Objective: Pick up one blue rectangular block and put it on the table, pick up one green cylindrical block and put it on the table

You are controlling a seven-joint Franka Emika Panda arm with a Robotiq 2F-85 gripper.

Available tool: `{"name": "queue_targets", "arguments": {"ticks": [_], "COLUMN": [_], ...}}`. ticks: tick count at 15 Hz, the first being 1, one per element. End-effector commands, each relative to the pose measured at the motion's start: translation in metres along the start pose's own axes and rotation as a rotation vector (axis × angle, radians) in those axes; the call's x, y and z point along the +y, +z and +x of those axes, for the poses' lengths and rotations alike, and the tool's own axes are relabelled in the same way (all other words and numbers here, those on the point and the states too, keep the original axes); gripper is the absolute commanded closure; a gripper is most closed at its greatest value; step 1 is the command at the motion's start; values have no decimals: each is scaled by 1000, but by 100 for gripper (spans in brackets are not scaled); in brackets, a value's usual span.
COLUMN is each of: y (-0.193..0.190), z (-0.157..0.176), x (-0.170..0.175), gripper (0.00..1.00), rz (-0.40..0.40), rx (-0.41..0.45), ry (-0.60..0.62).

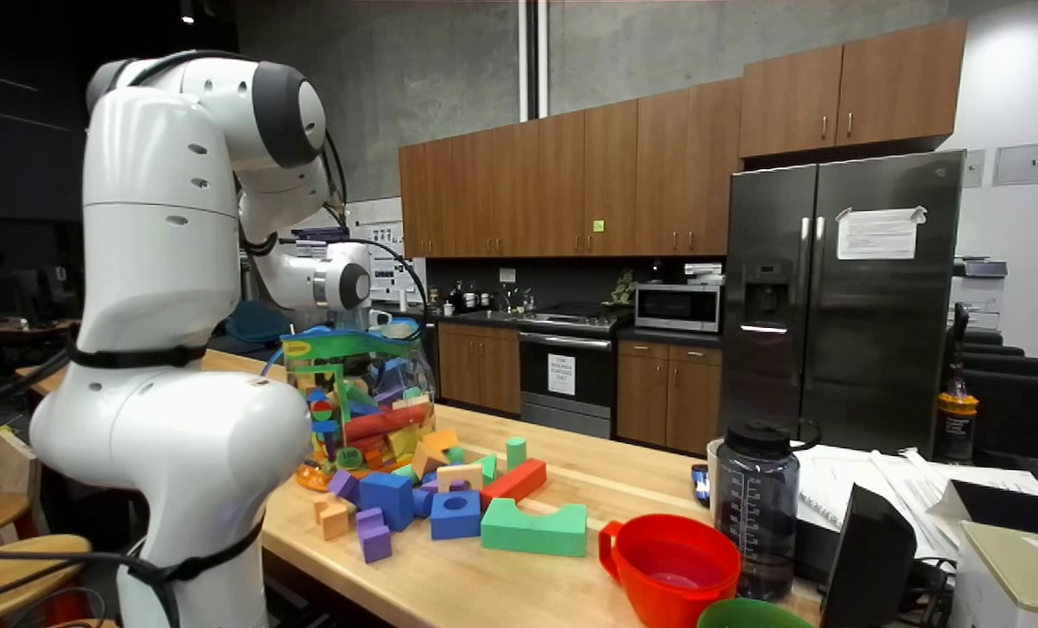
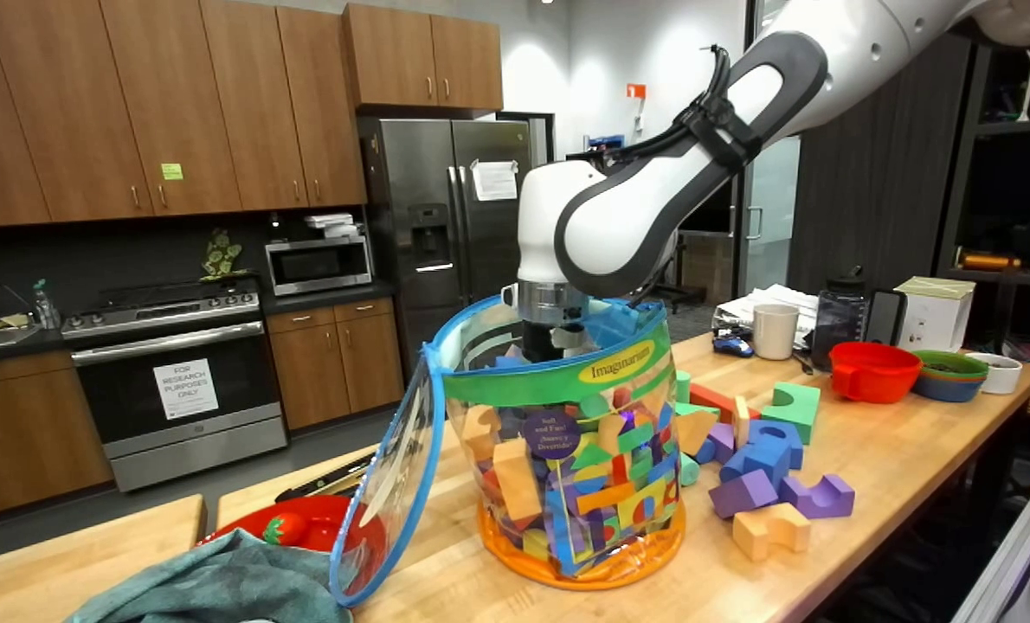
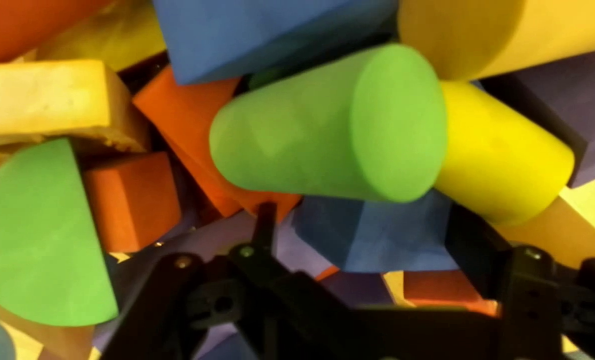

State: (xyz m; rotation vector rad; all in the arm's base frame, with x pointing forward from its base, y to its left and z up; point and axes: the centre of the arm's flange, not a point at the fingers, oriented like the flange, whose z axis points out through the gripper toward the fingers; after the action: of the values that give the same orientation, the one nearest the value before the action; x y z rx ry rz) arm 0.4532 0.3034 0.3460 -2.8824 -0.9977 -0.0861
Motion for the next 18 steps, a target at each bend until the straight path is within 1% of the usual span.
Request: {"name": "queue_targets", "arguments": {"ticks": [1,3,4,9,11,13,15,16,18], "y": [-3,-4,-6,-19,-35,-59,-81,-91,-110], "z": [-8,-6,-5,8,17,27,37,41,48], "x": [3,4,5,19,30,44,59,65,78], "gripper": [48,62,65,71,75,80,95,100,100], "rz": [-8,-11,-13,-15,-12,-5,-7,-10,-20], "rx": [5,8,13,48,75,100,127,137,154], "ry": [16,14,13,29,52,76,90,95,104]}}
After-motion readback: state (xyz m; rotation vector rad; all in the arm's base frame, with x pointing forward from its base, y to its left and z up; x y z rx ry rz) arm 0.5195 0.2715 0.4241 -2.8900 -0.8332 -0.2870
